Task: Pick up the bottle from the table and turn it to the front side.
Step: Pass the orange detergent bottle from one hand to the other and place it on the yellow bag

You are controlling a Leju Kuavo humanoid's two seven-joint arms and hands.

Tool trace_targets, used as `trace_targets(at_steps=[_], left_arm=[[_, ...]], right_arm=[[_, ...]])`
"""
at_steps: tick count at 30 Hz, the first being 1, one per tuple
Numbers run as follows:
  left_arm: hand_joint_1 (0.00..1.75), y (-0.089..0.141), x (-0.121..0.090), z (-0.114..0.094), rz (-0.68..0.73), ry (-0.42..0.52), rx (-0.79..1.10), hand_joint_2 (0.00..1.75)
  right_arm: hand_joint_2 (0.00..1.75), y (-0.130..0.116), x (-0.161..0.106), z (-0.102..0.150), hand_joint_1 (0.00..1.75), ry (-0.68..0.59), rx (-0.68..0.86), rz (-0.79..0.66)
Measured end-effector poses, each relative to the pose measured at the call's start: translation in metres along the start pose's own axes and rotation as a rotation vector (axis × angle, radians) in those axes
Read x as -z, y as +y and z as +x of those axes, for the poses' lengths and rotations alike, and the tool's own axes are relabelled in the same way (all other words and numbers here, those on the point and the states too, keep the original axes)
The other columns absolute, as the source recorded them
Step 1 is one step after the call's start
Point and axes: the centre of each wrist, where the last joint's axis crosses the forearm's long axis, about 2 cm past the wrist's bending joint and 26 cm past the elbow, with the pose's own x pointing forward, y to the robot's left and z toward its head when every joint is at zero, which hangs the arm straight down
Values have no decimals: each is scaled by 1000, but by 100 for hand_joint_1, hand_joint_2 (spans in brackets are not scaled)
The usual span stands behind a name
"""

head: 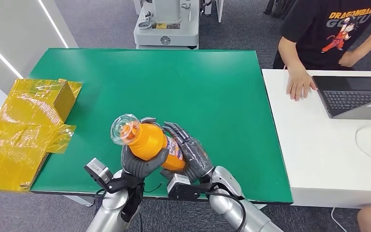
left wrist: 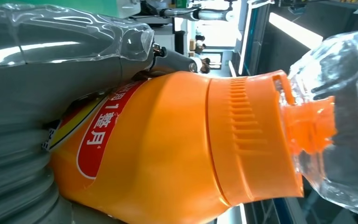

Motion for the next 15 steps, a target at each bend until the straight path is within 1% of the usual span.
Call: trace_targets(at_steps=[15], left_arm=[[175,1,3,1,2,-7,14,175]], right_arm=[[175,14,-24,16,0,28,29,-78]])
